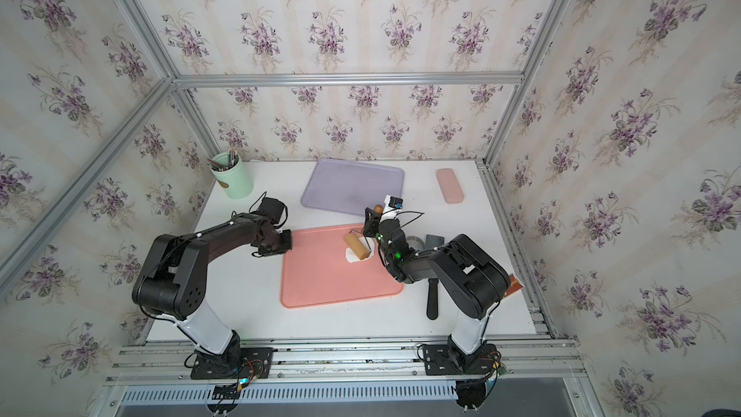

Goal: Roll out the dumpling wrappers from the dough
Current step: Flatten out the dough on the work surface.

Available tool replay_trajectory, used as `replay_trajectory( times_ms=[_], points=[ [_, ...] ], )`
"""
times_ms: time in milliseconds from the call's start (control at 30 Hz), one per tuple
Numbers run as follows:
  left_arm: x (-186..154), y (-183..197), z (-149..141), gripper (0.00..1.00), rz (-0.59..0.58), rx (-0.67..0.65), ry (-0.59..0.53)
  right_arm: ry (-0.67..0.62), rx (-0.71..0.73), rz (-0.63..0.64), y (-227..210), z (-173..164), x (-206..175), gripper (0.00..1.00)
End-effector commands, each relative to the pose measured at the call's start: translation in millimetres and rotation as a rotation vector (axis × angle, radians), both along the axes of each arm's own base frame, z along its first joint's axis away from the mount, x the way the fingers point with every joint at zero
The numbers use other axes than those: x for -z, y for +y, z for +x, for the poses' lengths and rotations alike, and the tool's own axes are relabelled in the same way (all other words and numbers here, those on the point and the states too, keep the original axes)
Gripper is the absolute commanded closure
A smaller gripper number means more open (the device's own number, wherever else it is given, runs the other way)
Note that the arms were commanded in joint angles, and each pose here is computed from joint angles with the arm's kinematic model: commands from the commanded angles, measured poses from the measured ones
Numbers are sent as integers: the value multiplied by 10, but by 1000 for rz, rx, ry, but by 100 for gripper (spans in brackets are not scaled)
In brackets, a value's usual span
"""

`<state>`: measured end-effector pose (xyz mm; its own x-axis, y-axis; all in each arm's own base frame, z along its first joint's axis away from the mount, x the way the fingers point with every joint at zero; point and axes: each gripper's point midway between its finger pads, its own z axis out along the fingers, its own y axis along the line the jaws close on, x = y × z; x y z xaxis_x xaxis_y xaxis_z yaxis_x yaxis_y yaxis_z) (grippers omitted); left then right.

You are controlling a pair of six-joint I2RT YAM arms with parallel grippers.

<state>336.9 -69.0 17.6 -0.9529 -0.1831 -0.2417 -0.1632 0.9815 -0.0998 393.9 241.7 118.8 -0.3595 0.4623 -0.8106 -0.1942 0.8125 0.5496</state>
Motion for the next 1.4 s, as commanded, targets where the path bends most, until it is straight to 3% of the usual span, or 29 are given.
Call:
replay_trajectory(
  times_ms=[0, 167, 267, 467, 567, 700, 833, 1033, 1200, 1367],
  points=[
    [29, 132, -62, 100, 62, -22, 29, 122, 84, -122, -369, -91, 468, 100],
    [38, 156, -59, 100, 71, -16, 34, 188, 272, -171, -1052, -96, 589, 100],
    [31, 143, -57, 100, 65, -12, 36, 176, 294, -173, -1193, -79, 487, 100],
    [54, 116, -28, 100, 54, 1, 45, 42, 189, -129, -836, -41, -223, 100],
    [56, 110, -12, 100, 56, 3, 43, 14, 91, -118, -452, -115, -368, 100],
    [67, 98, 2, 100, 53, 5, 46, 60, 12, -121, -172, -93, -132, 100],
    [54, 78, 12, 100, 42, 5, 43, 97, 18, -196, -207, -106, 271, 100],
    [71, 27, 55, 100, 22, 10, 43, 108, -100, -160, 145, -379, 531, 100],
    [96, 16, 76, 100, 22, 12, 50, 104, -124, -40, 349, -422, 395, 100],
    [88, 43, 55, 100, 37, 12, 52, 37, -87, 120, 83, -274, -199, 100]
  ],
)
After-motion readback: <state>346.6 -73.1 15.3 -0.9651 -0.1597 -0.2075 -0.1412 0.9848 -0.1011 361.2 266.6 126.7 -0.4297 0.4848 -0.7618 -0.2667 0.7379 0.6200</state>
